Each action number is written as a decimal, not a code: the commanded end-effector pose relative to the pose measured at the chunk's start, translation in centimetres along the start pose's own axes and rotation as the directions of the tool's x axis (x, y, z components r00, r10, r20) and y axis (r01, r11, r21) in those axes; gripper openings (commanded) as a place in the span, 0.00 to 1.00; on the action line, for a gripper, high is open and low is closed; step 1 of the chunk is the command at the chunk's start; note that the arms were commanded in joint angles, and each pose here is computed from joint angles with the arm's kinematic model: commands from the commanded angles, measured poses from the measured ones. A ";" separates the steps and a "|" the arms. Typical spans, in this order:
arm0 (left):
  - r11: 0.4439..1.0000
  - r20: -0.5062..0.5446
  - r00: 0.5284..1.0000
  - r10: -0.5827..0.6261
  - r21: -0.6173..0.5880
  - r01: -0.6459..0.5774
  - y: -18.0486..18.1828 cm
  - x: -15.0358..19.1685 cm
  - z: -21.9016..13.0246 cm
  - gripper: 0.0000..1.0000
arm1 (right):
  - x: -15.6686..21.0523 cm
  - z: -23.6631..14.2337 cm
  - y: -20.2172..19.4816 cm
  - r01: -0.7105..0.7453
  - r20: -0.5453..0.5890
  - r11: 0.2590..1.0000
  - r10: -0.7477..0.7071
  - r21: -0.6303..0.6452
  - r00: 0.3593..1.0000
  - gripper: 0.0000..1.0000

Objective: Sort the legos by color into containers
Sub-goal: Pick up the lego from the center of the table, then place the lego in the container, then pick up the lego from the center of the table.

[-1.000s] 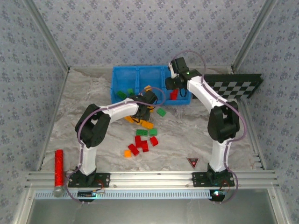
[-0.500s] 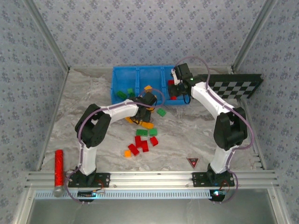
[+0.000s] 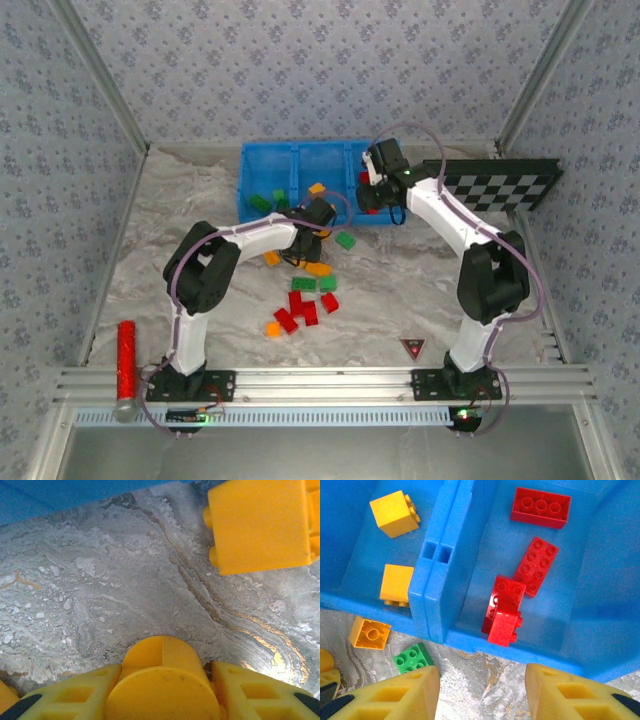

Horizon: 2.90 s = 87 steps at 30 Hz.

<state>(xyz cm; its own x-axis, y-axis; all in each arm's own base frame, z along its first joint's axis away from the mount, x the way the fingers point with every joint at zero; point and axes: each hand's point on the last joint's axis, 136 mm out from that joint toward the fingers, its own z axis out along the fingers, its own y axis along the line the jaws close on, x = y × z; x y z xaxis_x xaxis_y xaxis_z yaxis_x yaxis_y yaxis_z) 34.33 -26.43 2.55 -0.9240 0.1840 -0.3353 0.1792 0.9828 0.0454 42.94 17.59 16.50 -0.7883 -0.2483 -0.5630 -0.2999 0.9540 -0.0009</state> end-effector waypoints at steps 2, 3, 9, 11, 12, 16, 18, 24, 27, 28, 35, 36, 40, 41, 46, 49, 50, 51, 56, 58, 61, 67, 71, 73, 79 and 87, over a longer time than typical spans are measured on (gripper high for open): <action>1.000 -0.004 1.000 -0.010 0.002 0.010 0.5 0.1 -0.6 0.37 | 1.3 -2.1 -0.1 0.014 -0.007 1.000 -0.014 0.004 1.000 0.50; 1.000 0.012 1.000 -0.017 0.010 0.017 0.5 -0.3 -1.2 0.37 | 1.7 -2.4 0.0 0.014 -0.008 1.000 -0.014 -0.005 1.000 0.50; 0.997 0.131 0.991 -0.038 0.075 0.028 -0.1 -4.7 -5.6 0.37 | 5.4 -2.6 2.8 0.125 -0.034 0.988 -0.128 -0.090 0.991 0.51; 0.994 0.168 0.985 -0.047 0.105 0.030 -0.3 -6.5 -7.0 0.37 | 6.9 -2.2 3.7 0.157 -0.064 0.982 -0.164 -0.101 0.984 0.51; 0.992 0.185 0.981 -0.053 0.120 0.031 -0.3 -7.4 -7.7 0.37 | 7.6 -2.1 4.2 0.173 -0.071 0.979 -0.182 -0.109 0.981 0.51; 0.986 0.243 0.967 -0.071 0.166 0.031 -0.6 -10.7 -9.5 0.37 | 9.5 -1.6 6.9 0.240 -0.055 0.956 -0.252 -0.170 0.966 0.53; 0.983 0.272 0.959 -0.082 0.179 0.033 -0.6 -12.5 -10.1 0.37 | 9.8 -1.4 8.7 0.304 -0.012 0.927 -0.314 -0.218 0.949 0.54; 0.977 0.334 0.936 -0.106 0.212 0.035 -1.1 -17.3 -9.9 0.38 | 10.0 -0.9 13.3 0.476 0.103 0.821 -0.469 -0.317 0.877 0.59; 0.974 0.346 0.932 -0.109 0.225 0.030 -1.6 -19.3 -9.2 0.38 | 10.3 -0.1 14.6 0.525 0.128 0.788 -0.513 -0.321 0.849 0.60; 0.973 0.348 0.931 -0.109 0.227 0.029 -1.8 -19.8 -8.8 0.38 | 10.4 0.1 14.9 0.535 0.134 0.781 -0.522 -0.323 0.842 0.60; 0.979 0.328 0.939 -0.105 0.200 0.039 -2.2 -22.6 -4.8 0.38 | 11.3 2.2 15.9 0.589 0.152 0.742 -0.573 -0.320 0.805 0.61; 0.979 0.331 0.938 -0.103 0.199 0.037 -2.4 -22.9 -4.6 0.38 | 11.4 2.5 15.9 0.591 0.147 0.741 -0.577 -0.319 0.803 0.60; 0.979 0.330 0.939 -0.097 0.200 0.031 -2.9 -23.7 -3.7 0.39 | 11.8 3.4 16.3 0.608 0.128 0.726 -0.603 -0.320 0.788 0.61; 0.980 0.328 0.939 -0.100 0.195 0.036 -2.8 -23.8 -3.5 0.41 | 11.8 3.6 16.4 0.613 0.126 0.722 -0.609 -0.322 0.783 0.62; 0.976 0.295 0.948 -0.121 0.208 0.060 -3.0 -23.2 -2.3 0.45 | 12.4 5.0 17.0 0.623 0.098 0.708 -0.631 -0.333 0.769 0.62; 0.975 0.283 0.951 -0.126 0.214 0.065 -3.2 -22.9 -1.9 0.46 | 12.7 5.5 17.3 0.625 0.088 0.702 -0.638 -0.341 0.765 0.62; 0.974 0.282 0.951 -0.127 0.215 0.067 -3.2 -22.8 -1.8 0.47 | 12.7 5.6 17.4 0.627 0.086 0.700 -0.641 -0.343 0.763 0.62; 0.974 0.281 0.951 -0.128 0.218 0.066 -3.2 -22.8 -1.8 0.48 | 12.8 5.8 17.4 0.628 0.081 0.699 -0.644 -0.343 0.761 0.62; 0.971 0.284 0.951 -0.125 0.230 0.060 -3.4 -22.8 -2.6 0.51 | 13.8 6.5 17.1 0.625 0.040 0.696 -0.656 -0.352 0.753 0.61; 0.971 0.288 0.949 -0.125 0.232 0.058 -3.3 -22.8 -3.1 0.52 | 12.8 6.5 17.4 0.631 0.051 0.695 -0.657 -0.346 0.752 0.61; 0.969 0.299 0.946 -0.126 0.242 0.052 -3.3 -22.9 -4.3 0.55 | 13.1 6.8 17.3 0.628 0.032 0.692 -0.662 -0.355 0.748 0.60; 0.953 0.326 0.935 -0.141 0.299 0.040 -3.4 -23.2 -7.6 0.59 | 13.7 7.3 17.3 0.618 0.002 0.689 -0.667 -0.378 0.745 0.56; 0.943 0.355 0.922 -0.152 0.333 0.028 -3.4 -23.5 -10.3 0.59 | 13.9 7.4 17.1 0.610 -0.015 0.690 -0.667 -0.390 0.745 0.48; 0.938 0.374 0.914 -0.157 0.347 0.019 -3.3 -23.7 -11.9 0.59 | 13.9 7.4 17.1 0.607 -0.019 0.689 -0.667 -0.395 0.745 0.44; 0.928 0.435 0.886 -0.158 0.373 -0.018 -2.5 -23.6 -17.4 0.60 | 13.7 7.0 17.0 0.590 -0.021 0.692 -0.656 -0.417 0.754 0.28; 0.958 0.502 0.849 -0.162 0.286 0.014 3.3 -20.5 -22.4 0.61 | 8.6 3.3 14.7 0.518 0.058 0.765 -0.540 -0.383 0.840 0.24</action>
<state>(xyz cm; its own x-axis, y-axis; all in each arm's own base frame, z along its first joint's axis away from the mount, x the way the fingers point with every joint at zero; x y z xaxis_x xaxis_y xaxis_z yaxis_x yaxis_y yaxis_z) 46.81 -29.52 28.46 -0.6891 0.0016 -0.7247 0.2832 0.9211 -0.2673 32.19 30.48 4.66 -0.4450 -0.7747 -0.4493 -0.8700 0.4930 0.0117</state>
